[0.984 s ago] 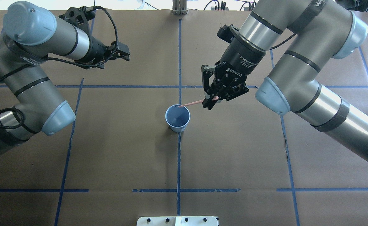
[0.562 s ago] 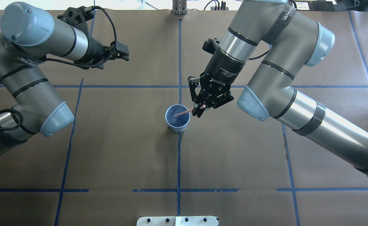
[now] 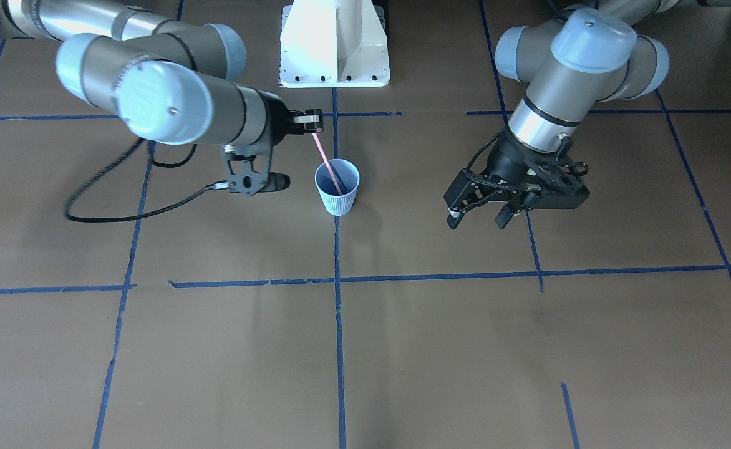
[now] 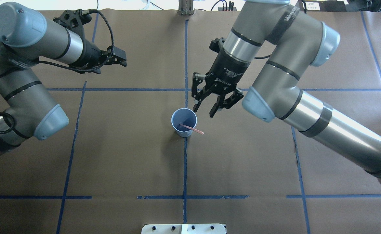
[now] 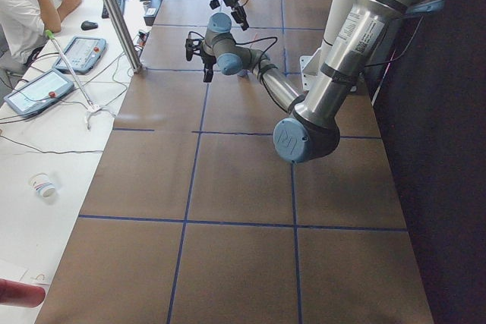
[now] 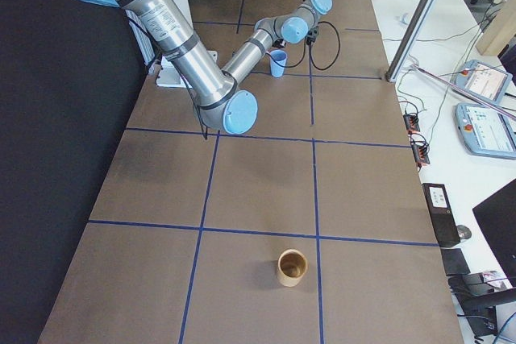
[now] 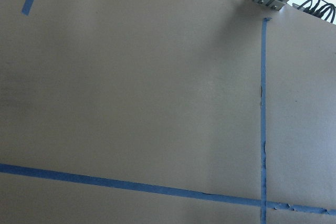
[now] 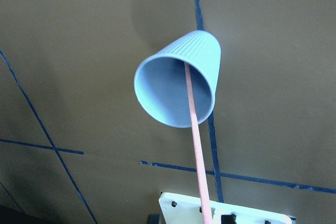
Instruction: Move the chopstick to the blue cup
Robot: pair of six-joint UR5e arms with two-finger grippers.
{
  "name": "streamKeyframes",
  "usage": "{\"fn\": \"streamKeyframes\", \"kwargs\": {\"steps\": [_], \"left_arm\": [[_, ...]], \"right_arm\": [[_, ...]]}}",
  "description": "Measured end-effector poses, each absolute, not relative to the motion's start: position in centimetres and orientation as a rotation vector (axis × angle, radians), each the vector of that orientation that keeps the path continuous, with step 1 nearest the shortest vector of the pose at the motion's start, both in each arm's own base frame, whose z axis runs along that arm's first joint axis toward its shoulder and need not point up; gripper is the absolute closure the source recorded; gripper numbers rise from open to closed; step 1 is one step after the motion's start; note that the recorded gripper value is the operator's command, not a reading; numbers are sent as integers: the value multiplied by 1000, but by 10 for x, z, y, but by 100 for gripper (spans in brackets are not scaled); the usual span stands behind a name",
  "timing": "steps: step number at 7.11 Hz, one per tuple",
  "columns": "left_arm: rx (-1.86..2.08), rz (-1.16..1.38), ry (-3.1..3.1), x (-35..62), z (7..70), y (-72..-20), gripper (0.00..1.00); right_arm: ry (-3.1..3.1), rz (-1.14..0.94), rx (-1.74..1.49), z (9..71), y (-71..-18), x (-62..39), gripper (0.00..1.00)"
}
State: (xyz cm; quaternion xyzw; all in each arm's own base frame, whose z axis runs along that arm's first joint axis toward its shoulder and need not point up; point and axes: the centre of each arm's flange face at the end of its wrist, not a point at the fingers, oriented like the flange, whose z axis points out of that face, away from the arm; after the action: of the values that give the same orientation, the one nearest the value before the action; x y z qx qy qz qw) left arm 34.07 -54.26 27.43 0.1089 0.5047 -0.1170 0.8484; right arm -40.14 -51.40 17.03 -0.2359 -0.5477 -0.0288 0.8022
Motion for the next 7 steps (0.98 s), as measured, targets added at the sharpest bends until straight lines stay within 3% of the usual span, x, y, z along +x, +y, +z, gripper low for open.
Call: {"fn": "streamKeyframes", "kwargs": {"steps": [3,7], "left_arm": [[224,-62,980,234,383,-559,0],[290,120,804,60,490,-560,0]], "right_arm": [[-1124,203,-284,319,-538,-198,0],[-813,3,42,520,-529,-39,0]]}}
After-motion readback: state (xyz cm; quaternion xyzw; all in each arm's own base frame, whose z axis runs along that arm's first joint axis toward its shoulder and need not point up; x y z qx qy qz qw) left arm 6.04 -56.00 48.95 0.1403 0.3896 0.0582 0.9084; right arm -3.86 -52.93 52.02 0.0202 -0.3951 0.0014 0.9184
